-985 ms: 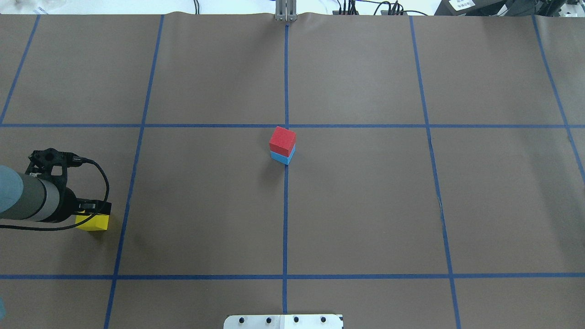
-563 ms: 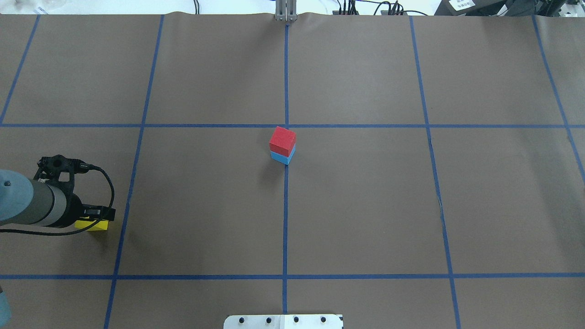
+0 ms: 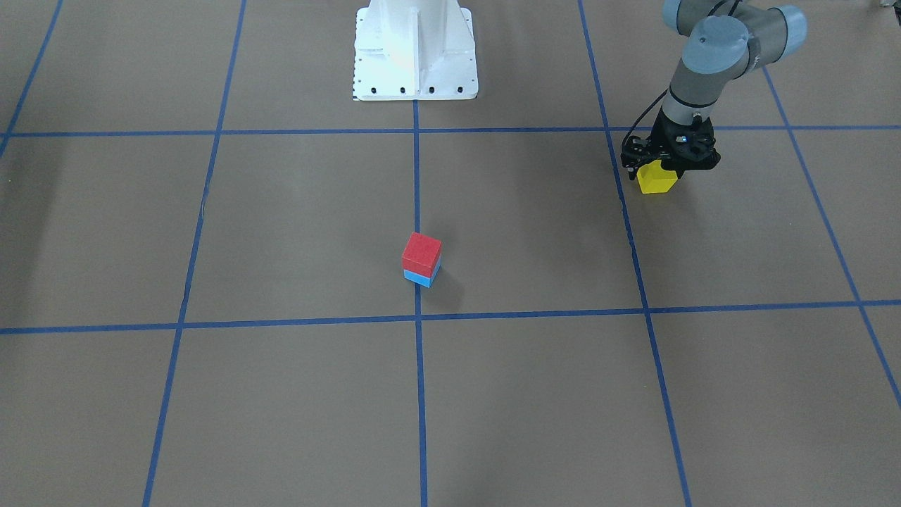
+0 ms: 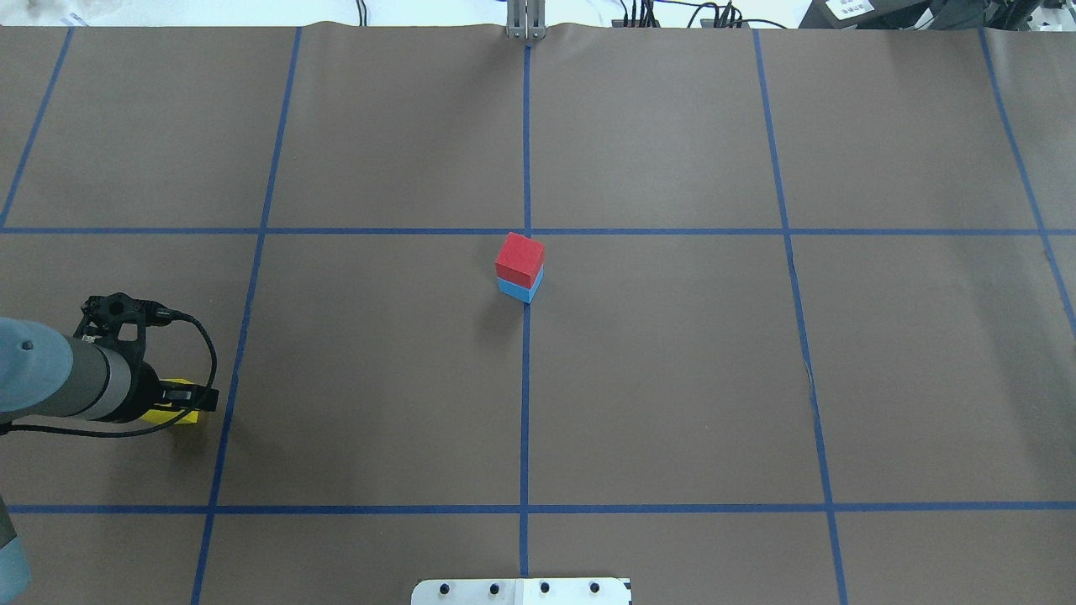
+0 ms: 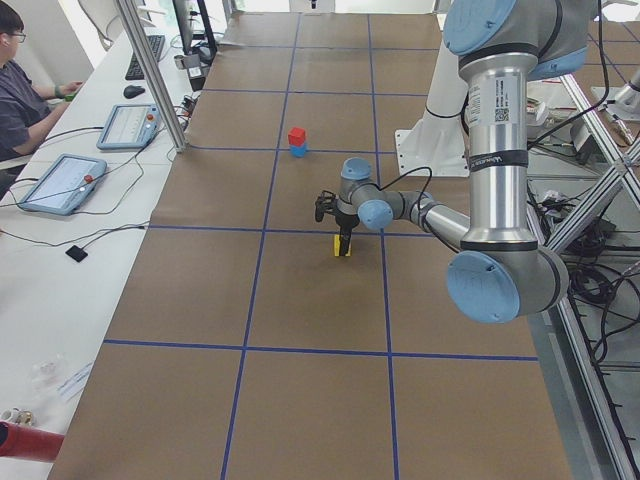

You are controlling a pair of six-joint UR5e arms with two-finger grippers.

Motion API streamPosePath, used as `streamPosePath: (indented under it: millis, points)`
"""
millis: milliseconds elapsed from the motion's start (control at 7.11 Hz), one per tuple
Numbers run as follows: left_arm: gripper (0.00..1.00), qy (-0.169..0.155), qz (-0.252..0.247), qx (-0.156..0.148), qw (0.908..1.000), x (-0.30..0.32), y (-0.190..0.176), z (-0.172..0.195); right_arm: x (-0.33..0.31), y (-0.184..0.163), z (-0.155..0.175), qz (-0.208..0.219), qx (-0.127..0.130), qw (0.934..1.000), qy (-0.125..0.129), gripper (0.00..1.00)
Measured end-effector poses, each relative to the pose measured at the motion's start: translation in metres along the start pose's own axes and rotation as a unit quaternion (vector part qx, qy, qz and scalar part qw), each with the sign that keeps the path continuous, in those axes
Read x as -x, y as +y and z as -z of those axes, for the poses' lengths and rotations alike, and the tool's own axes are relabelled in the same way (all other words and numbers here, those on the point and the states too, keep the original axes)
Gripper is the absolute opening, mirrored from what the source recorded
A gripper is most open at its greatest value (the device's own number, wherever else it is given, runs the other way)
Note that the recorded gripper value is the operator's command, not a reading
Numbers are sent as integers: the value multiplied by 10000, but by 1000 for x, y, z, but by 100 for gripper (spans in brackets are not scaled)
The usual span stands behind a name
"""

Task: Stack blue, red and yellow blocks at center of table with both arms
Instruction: 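Carry the yellow cube with the left gripper above the red cube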

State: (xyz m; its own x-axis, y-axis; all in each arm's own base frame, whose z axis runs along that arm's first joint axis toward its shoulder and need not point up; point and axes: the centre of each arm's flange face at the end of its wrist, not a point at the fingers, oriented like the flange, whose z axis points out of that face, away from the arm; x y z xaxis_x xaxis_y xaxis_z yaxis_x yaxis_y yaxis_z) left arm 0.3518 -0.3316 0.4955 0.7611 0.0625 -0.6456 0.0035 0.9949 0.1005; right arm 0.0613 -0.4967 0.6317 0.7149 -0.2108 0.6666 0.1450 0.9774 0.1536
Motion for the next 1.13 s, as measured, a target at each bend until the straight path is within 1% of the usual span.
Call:
streamPosePath:
  millis: [422, 704, 844, 985, 1126]
  points:
    - [0, 271, -65, 322, 9991, -7, 4, 16, 1, -1, 1, 10, -10, 10000, 4, 100]
    - [0, 283, -16, 462, 9985, -20, 0, 43, 2, -3, 2, 23, -24, 10000, 6, 100]
    - [0, 293, -11, 438, 9986, -45, -13, 65, 2, -4, 3, 29, -30, 10000, 6, 100]
    - [0, 361, -130, 339, 9987, -90, -36, 95, 3, -4, 4, 34, -37, 10000, 7, 99]
    - [0, 455, -357, 204, 9981, -143, -63, 130, 3, -4, 4, 35, -41, 10000, 6, 100]
